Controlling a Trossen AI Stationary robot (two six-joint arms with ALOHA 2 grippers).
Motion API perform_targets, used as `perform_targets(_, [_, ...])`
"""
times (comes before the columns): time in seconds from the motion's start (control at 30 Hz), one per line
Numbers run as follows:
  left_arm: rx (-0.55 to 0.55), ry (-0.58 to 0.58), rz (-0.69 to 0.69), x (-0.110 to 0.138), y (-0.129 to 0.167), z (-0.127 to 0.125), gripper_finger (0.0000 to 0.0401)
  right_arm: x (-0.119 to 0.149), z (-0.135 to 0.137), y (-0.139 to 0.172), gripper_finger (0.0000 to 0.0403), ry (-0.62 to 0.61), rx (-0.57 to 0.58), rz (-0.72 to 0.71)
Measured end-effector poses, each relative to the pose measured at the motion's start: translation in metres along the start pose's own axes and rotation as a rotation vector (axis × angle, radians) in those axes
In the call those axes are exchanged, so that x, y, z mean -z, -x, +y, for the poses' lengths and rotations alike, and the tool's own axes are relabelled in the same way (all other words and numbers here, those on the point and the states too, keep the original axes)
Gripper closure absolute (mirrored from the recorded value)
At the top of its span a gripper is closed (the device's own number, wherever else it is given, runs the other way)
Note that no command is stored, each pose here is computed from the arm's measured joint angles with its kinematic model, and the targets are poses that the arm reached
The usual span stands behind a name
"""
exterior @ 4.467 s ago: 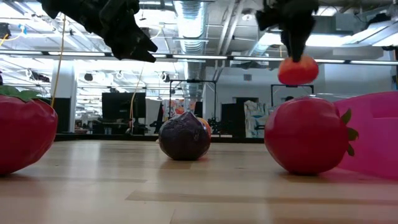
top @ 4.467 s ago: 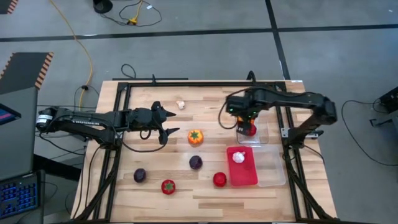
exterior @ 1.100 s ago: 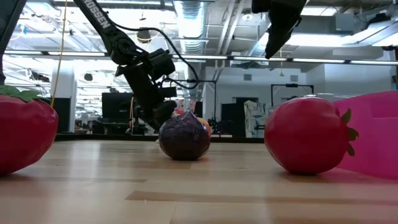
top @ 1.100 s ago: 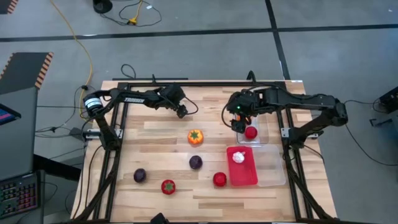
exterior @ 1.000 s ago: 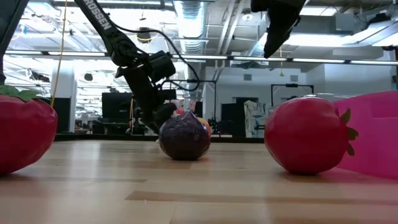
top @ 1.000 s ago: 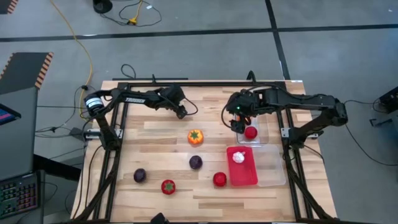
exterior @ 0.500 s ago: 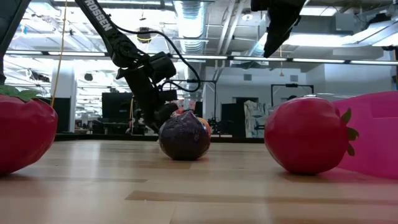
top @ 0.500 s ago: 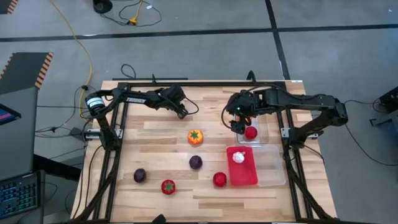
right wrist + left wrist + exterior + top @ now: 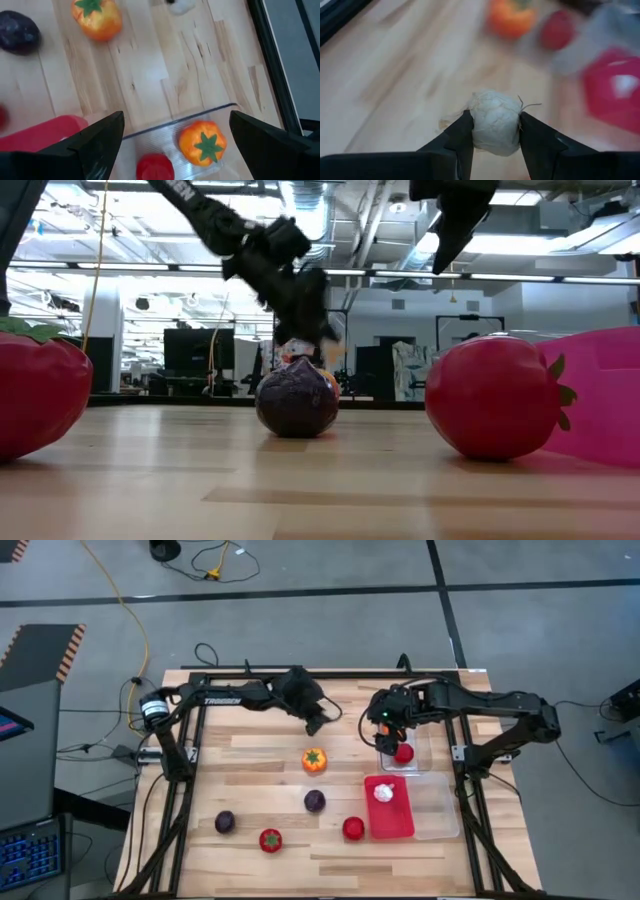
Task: Sort produce into baskets
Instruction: Put the garlic into the red bin
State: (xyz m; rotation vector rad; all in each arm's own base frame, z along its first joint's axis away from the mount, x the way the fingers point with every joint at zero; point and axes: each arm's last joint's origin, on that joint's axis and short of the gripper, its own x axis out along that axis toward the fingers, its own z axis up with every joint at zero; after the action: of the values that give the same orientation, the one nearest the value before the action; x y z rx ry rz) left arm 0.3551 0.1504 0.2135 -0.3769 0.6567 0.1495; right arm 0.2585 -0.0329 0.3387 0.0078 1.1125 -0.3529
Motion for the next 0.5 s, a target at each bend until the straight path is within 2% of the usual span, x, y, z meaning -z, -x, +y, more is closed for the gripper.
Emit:
perform_targets(0.13, [0.095, -0.140, -0.060, -0.016, -0.004, -0.044, 0.0279, 0.004, -0.002, 0.007, 0.0017, -0.002, 0.000, -0.004])
perform_targets(0.3, [0.214, -0.281, -0.140, -0.016, -0.010, -0.099, 0.0279, 0.009, -0.006, 0.019, 0.0017, -0.009, 0.023, -0.036])
perform_targets(0.5, [0.285, -0.306, -0.214, -0.006, -0.017, -0.150, 0.0279, 0.017, -0.011, 0.037, 0.0017, -0.024, 0.019, -0.096])
